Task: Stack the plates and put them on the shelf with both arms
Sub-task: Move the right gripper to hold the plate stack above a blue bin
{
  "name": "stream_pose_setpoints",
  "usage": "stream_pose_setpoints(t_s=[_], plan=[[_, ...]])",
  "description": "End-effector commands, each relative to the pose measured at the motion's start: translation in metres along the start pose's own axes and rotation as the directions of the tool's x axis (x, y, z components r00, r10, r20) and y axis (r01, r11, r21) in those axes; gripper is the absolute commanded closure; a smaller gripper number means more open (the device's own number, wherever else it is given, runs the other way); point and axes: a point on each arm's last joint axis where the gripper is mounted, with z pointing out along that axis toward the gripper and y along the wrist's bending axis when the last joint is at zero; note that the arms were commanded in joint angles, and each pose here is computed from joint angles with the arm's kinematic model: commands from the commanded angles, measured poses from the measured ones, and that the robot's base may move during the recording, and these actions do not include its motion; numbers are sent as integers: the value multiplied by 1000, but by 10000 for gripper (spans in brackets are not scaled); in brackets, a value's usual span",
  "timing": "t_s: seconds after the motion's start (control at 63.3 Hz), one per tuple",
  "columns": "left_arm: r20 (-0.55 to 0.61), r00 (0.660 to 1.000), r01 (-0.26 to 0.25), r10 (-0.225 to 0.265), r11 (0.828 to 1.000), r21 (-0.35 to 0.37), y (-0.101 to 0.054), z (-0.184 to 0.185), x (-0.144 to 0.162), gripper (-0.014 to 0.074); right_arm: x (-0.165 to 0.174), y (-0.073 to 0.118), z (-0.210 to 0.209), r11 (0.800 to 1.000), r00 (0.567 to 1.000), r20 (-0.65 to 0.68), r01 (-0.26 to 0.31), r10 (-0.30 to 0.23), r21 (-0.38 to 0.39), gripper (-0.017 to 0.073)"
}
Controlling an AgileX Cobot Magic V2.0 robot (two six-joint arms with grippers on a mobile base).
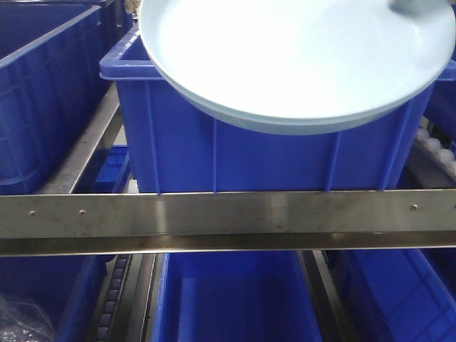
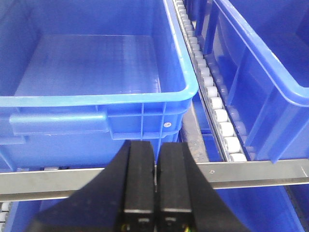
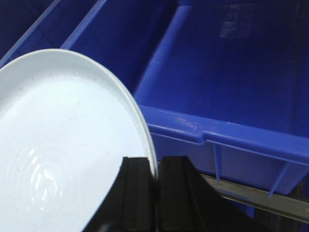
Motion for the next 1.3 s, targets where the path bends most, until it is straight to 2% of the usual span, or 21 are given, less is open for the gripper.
stream_pose_setpoints(t_s=[0.0, 0.949, 1.281], plan=[[110, 994, 1, -2, 1000, 6, -1, -3, -17, 495, -22, 5, -8, 999, 989, 149, 4, 1, -34, 511], [110, 994, 1, -2, 1000, 6, -1, -3, -17, 495, -21, 5, -7, 1000, 991, 133, 2, 1, -27, 511], [110, 994, 1, -2, 1000, 6, -1, -3, -17, 495, -59, -8, 18, 998, 984, 177, -29, 19, 55, 511]])
